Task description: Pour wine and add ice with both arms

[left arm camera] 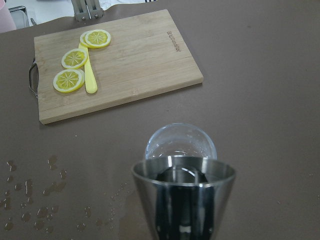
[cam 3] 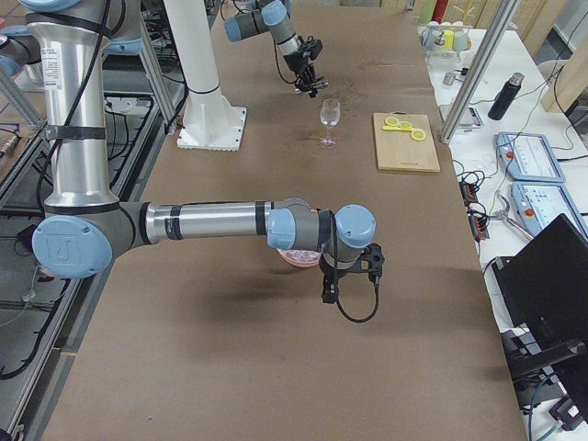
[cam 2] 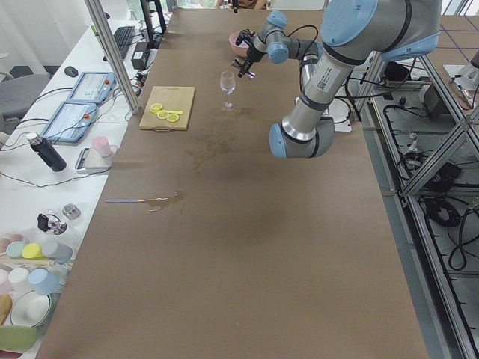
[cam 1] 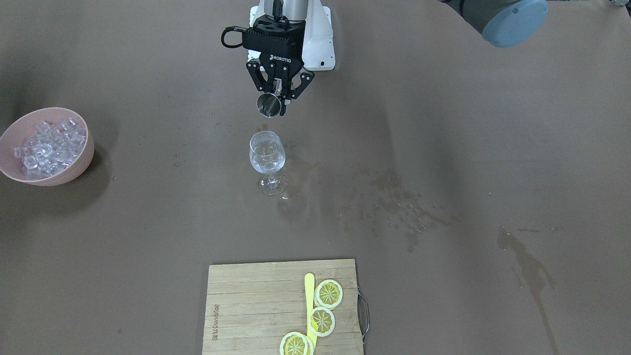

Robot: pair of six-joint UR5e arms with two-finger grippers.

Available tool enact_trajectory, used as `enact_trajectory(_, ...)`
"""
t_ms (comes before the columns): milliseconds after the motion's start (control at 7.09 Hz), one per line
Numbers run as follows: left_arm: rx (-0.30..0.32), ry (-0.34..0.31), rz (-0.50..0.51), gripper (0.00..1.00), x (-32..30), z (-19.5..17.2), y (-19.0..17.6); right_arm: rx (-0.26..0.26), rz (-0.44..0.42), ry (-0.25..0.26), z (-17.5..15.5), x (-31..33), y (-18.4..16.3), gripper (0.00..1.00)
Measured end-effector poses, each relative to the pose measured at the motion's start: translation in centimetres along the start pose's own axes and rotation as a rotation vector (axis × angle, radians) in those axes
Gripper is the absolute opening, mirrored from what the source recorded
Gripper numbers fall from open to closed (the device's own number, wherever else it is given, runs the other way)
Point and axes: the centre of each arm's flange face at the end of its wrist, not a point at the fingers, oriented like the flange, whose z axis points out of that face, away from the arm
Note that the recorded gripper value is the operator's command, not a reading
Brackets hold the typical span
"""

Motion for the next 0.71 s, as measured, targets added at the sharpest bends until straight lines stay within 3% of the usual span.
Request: enact_trajectory(705, -0.148, -0.045, 0.06, 0.0, -0.1, -0.4, -2.5, 0.016, -0.017, -0.001, -0.7, -0.7, -0.5, 1.0)
